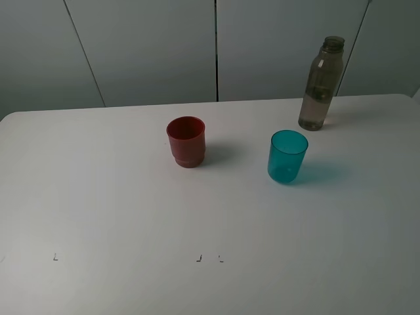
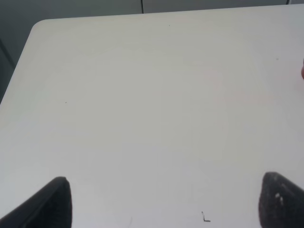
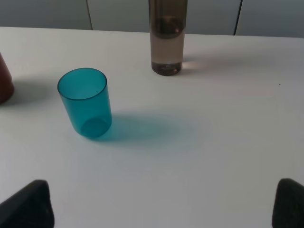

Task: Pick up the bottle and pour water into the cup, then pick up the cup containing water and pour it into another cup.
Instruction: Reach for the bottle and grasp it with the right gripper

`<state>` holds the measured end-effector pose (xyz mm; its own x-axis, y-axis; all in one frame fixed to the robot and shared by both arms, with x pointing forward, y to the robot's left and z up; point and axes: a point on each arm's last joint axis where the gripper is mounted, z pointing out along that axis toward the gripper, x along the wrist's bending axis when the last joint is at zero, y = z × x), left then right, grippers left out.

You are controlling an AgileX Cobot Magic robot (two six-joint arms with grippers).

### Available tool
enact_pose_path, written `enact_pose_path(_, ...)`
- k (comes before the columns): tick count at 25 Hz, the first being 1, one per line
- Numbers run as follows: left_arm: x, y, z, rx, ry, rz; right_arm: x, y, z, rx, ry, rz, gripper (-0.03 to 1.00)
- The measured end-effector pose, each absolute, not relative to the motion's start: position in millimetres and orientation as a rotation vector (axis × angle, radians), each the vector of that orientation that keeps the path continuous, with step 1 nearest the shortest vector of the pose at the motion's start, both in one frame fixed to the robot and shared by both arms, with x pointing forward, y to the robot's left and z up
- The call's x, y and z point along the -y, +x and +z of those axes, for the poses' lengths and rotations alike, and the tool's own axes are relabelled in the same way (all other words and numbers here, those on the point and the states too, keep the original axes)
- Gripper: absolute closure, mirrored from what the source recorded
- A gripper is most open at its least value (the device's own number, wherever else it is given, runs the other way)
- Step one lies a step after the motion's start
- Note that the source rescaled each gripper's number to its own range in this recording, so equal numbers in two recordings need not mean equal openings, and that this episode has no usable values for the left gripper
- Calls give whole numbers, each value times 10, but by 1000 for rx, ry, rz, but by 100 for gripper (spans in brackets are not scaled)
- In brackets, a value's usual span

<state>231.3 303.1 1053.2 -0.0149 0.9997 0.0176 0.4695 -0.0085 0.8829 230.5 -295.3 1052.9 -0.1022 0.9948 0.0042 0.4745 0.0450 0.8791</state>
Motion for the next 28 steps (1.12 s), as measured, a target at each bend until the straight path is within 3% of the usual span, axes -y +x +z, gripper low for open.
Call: enact_pose_path(28,-3031,2313,10532,-1569,1562,961,2953,2305,10529,-1657,1499,991,-3)
